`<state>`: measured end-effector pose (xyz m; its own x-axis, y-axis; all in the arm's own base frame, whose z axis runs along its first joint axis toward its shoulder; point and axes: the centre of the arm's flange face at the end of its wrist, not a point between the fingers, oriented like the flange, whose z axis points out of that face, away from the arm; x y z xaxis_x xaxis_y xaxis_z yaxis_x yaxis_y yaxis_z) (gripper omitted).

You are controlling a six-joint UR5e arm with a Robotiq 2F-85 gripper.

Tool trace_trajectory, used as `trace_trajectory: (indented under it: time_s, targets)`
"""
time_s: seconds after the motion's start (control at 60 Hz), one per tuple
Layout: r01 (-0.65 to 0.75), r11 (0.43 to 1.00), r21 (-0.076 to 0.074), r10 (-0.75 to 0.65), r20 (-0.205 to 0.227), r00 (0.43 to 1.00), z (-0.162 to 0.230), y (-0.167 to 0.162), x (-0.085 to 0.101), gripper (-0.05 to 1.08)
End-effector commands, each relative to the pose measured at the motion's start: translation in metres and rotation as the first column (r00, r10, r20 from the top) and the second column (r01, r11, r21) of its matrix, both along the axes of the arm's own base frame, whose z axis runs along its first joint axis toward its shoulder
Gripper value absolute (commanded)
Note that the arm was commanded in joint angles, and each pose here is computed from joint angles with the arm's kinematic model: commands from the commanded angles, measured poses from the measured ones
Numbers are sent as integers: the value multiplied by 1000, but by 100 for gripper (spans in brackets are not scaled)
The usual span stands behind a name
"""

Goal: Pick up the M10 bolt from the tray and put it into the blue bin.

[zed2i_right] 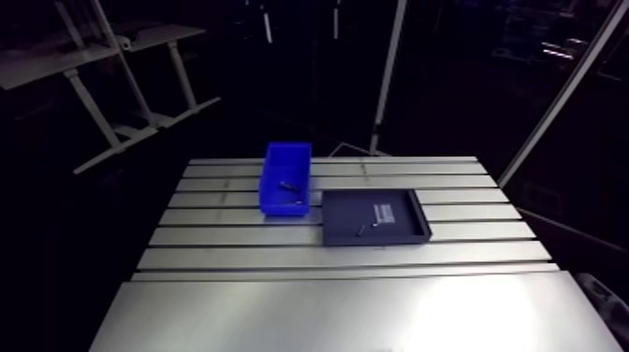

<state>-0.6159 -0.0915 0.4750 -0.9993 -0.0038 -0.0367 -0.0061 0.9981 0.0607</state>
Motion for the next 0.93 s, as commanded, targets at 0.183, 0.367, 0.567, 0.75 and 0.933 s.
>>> trace_trajectory:
  time_s: [0.183,0.367,0.567,0.75,0.933]
  targets:
    - [21,1000,1,-21,-28,999,17,6,6,0]
    - [20,1000,0,-20,-40,999,23,6,8,0]
    - [19,1000,0,-19,-35,999,23,5,9,0]
    - [17,1000,-1,-17,-15,1000,19,4,11,0]
    - [14,1000,-2,-14,-11,1000,17,3,12,0]
